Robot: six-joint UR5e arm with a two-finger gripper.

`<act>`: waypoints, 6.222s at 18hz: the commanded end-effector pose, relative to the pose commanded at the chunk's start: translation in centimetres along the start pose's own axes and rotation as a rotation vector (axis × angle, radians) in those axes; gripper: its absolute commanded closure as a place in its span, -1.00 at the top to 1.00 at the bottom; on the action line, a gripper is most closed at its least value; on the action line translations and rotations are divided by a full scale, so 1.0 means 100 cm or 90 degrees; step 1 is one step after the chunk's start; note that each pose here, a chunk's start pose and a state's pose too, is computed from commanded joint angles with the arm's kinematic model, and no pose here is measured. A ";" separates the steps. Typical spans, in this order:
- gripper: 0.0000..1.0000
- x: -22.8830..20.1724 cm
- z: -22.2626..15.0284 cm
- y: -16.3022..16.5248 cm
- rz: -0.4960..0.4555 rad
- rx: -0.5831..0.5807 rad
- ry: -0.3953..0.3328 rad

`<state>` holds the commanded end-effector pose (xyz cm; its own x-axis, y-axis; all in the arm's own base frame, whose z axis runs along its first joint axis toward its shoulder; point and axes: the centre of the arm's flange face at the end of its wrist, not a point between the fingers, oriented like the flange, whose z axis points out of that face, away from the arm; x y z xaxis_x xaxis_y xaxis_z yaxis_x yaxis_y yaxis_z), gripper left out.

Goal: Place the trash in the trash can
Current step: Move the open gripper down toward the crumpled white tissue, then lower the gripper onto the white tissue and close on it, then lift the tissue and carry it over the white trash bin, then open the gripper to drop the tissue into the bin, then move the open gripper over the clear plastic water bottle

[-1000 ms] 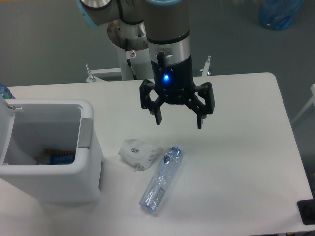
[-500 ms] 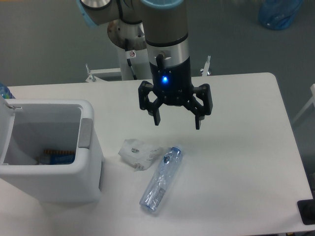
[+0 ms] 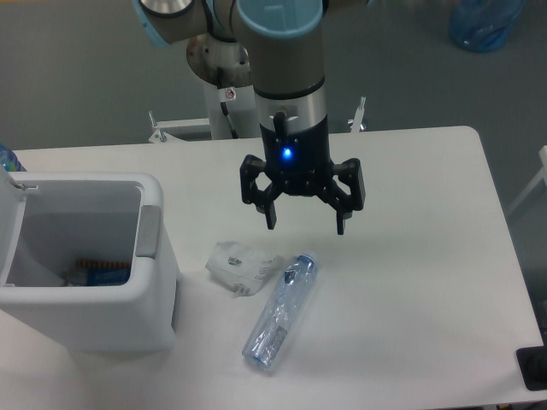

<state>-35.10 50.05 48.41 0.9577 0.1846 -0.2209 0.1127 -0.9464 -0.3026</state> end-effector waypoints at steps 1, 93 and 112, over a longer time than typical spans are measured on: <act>1.00 0.002 0.000 0.003 0.042 -0.003 0.001; -0.58 0.138 -0.061 -0.009 0.051 0.299 0.352; 1.00 0.010 -0.009 -0.043 -0.075 0.222 0.205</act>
<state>-34.41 54.10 50.36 0.9833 0.1410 0.1146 0.1817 -0.7686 -0.6134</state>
